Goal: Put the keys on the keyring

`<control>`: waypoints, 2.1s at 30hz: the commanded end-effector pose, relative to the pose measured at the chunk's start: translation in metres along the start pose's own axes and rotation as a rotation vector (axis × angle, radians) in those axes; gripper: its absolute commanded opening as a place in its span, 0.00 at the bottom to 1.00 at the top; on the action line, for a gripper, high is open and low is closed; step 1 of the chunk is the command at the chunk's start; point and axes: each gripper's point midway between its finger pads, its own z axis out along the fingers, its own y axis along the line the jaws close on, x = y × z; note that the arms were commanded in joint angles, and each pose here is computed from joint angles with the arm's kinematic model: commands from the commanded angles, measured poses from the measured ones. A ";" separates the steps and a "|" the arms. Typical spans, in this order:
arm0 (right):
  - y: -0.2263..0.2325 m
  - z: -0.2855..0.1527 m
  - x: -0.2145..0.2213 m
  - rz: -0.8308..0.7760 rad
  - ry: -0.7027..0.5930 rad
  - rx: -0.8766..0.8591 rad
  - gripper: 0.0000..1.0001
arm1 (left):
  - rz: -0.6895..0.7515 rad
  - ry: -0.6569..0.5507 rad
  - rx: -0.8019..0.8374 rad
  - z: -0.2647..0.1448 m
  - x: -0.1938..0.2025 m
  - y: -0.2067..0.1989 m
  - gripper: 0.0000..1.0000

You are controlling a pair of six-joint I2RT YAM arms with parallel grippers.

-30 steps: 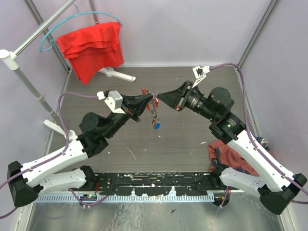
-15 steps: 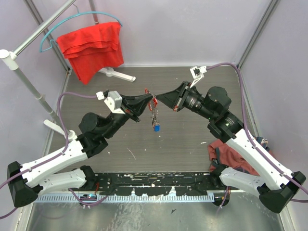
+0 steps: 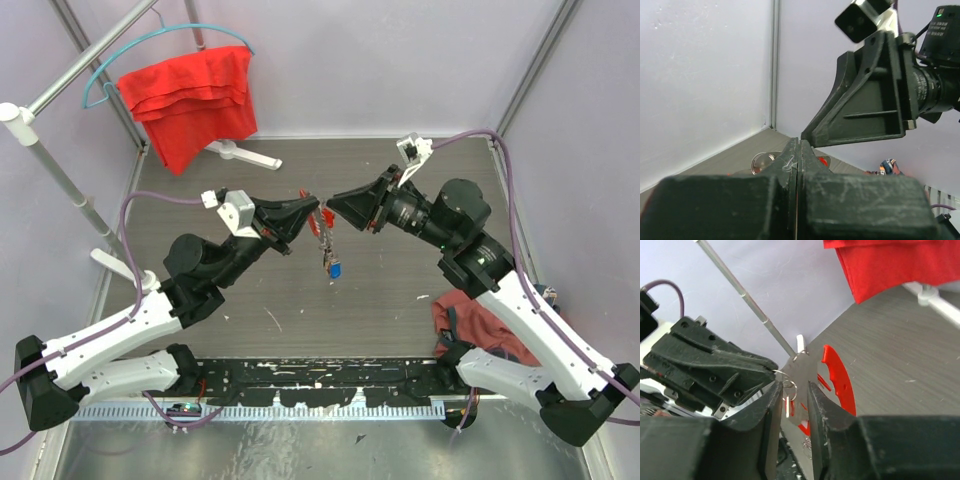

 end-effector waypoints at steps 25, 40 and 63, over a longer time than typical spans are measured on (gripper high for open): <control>0.070 -0.048 -0.011 -0.751 0.114 -0.386 0.46 | -0.039 -0.129 0.336 -0.001 -0.065 -0.064 0.00; 0.073 -0.046 -0.012 -0.749 0.117 -0.402 0.47 | -0.038 -0.118 0.395 -0.001 -0.063 -0.073 0.00; 0.068 -0.054 -0.011 -0.759 0.205 -0.358 0.01 | 0.068 0.027 0.390 -0.010 -0.056 -0.069 0.37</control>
